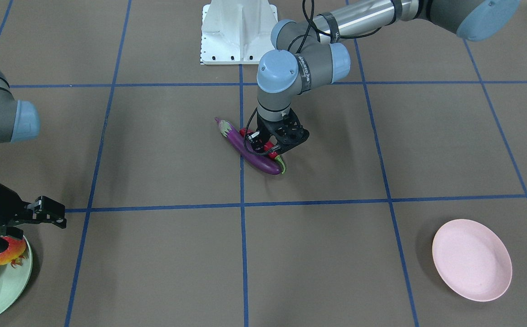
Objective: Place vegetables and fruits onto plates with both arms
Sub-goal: 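Lower the left gripper onto the red chili pepper and close on it, then carry the chili pepper to the pink plate and release it while the right arm withdraws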
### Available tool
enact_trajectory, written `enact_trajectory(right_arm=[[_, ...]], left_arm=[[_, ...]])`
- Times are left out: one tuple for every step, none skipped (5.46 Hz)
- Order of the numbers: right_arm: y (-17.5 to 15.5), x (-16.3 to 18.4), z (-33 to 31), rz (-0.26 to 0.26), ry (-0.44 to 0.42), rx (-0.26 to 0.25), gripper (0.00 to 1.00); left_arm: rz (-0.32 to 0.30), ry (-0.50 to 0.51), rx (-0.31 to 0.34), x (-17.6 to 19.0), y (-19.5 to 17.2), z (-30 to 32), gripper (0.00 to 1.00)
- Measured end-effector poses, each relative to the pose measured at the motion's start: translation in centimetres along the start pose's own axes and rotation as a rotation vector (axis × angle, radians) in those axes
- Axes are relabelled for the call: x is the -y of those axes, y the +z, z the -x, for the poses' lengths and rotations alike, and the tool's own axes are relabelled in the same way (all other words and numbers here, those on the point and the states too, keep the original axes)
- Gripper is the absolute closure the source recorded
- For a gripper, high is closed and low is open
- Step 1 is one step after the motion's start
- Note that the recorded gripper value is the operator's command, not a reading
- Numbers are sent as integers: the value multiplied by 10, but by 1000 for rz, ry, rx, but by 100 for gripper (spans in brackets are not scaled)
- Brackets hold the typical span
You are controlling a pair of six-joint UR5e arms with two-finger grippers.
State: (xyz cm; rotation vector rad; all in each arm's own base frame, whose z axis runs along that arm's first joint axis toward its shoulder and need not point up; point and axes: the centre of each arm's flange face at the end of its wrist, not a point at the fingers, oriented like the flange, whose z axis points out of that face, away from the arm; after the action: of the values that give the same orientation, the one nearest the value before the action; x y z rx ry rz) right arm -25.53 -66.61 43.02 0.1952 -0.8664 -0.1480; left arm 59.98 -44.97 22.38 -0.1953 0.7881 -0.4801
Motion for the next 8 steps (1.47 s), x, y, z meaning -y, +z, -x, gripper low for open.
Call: enact_trajectory(right_arm=[[0, 0, 0, 1, 0, 0, 1], [0, 0, 0, 1, 0, 0, 1], [0, 0, 0, 0, 0, 0, 1], [0, 0, 0, 0, -1, 0, 1], [-1, 0, 1, -1, -2, 1, 1], [-1, 0, 2, -3, -2, 2, 1], [-3, 1, 5, -6, 3, 5, 1], [-4, 2, 7, -9, 10, 7, 1]], left_arm=[[1, 1, -1, -1, 1, -1, 68], [1, 1, 0, 0, 2, -1, 100], [1, 1, 1, 0, 2, -1, 100], [1, 2, 1, -1, 2, -2, 100], [0, 12, -8, 1, -6, -2, 100], [-4, 46, -19, 5, -25, 6, 100], [-16, 109, -18, 16, -50, 31, 100], [-36, 176, -14, 48, -75, 61, 100]])
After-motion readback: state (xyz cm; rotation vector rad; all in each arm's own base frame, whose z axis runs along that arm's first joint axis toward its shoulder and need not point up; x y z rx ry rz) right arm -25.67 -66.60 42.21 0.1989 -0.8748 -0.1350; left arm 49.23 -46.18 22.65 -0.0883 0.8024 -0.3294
